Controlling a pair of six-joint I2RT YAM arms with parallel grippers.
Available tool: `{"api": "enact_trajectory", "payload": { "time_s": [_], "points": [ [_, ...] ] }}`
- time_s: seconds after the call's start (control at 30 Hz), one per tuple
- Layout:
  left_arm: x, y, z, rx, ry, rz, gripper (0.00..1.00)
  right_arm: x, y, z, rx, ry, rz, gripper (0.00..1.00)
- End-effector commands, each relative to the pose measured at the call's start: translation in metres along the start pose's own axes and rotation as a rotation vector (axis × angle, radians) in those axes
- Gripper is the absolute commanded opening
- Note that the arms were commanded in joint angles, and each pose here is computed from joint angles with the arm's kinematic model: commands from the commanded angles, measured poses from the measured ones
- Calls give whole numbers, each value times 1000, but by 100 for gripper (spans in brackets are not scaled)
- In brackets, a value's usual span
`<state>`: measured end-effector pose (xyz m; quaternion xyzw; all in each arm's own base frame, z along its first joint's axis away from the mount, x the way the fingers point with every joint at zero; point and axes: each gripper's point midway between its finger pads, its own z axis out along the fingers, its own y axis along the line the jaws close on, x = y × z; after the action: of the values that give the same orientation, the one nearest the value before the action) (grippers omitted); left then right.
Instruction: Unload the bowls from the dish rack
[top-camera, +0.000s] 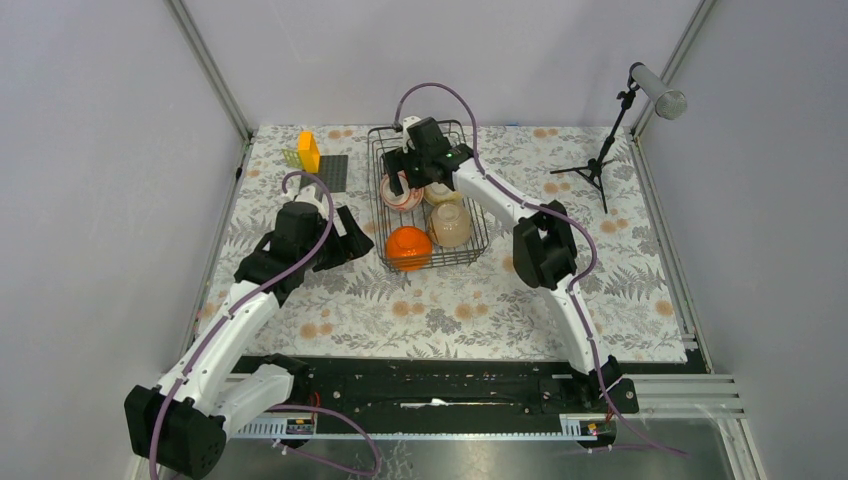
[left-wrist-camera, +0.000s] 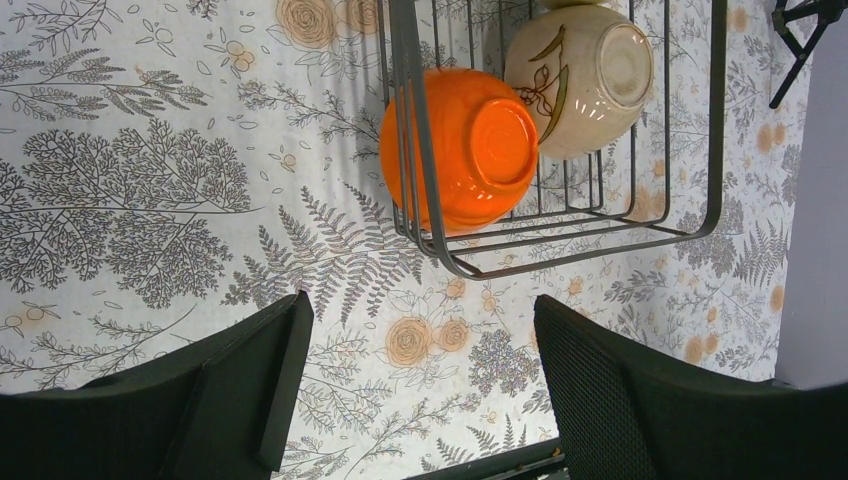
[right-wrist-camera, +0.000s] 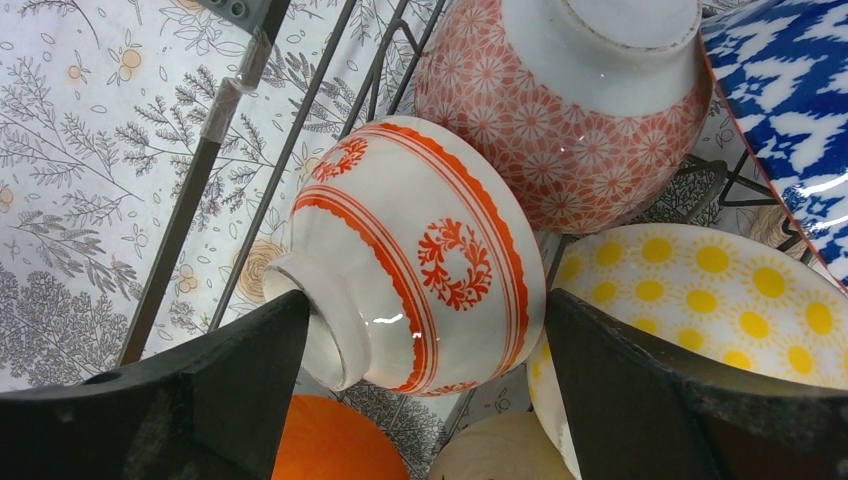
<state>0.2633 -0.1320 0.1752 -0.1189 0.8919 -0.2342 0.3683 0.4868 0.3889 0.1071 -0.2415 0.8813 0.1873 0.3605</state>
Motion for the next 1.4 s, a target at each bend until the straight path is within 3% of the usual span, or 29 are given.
{"api": "enact_trajectory", "payload": {
  "time_s": [0.0,0.3,0.67,0.97,1.03,1.13,1.37],
  "points": [
    [-15,-16,-7,51,-40,-1,87,5,22,-8,-16,31,-12,91],
    [-16,-16,-11,55,-54,1,87,-21,39,-35,-69,-40,21,71],
    [-16,-16,-13,59,-62,3,87,-24,54,-52,-129,-46,54,61],
    [-19,-17,-12,68,-79,6,87,-15,61,-54,-162,-18,97,62],
    [-19,-17,-11,66,-79,11,87,-13,64,-58,-175,-16,107,67],
    [-19,-15,-10,59,-81,19,87,-7,69,-63,-205,-5,123,82],
    [-23,-16,-10,58,-86,40,87,2,77,-65,-265,-9,120,85]
  ]
}}
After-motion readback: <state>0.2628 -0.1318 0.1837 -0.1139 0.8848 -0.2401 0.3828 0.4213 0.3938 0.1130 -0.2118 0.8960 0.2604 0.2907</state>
